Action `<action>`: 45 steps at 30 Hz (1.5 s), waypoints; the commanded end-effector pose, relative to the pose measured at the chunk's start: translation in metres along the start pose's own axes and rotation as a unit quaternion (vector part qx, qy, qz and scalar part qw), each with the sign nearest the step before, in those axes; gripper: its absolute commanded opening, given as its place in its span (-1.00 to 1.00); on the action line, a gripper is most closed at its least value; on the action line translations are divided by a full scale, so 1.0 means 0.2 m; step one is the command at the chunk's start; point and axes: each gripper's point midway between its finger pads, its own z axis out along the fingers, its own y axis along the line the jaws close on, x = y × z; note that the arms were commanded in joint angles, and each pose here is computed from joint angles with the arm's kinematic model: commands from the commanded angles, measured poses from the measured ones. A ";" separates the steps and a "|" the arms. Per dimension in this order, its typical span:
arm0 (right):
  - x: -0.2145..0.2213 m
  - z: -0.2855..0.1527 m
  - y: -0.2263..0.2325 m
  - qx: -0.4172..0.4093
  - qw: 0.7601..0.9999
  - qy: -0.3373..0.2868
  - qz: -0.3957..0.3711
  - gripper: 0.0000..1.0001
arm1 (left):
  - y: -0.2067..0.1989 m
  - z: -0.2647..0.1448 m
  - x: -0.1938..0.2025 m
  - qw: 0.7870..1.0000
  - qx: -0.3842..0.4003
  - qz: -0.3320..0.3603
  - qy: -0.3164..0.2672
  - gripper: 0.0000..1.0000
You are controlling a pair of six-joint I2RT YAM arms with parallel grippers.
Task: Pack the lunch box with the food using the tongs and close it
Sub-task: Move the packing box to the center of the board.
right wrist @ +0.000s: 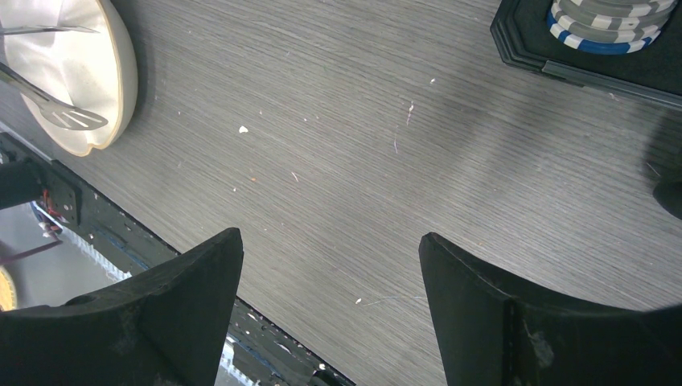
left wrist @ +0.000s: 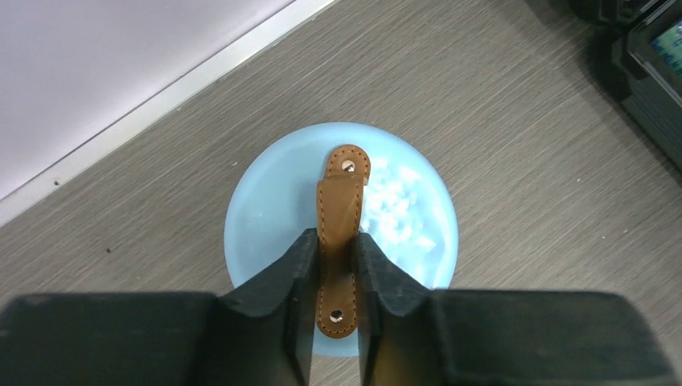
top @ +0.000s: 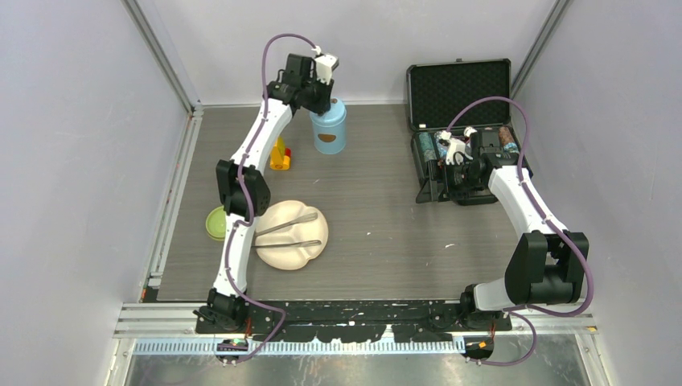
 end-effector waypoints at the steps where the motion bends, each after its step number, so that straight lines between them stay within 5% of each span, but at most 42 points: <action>1: -0.04 -0.01 0.00 0.001 1.000 -0.014 -0.015 0.70 | -0.11 0.03 0.26 0.995 0.034 -0.025 0.089 -0.64; 10: -0.04 -0.01 0.01 0.000 1.000 -0.017 -0.015 0.69 | -0.26 -0.05 0.17 0.993 0.078 -0.047 0.074 -0.99; 45: -0.13 -0.11 -0.05 0.039 0.998 -0.057 -0.002 0.70 | -1.18 -0.32 0.18 0.964 0.248 0.021 0.098 -1.00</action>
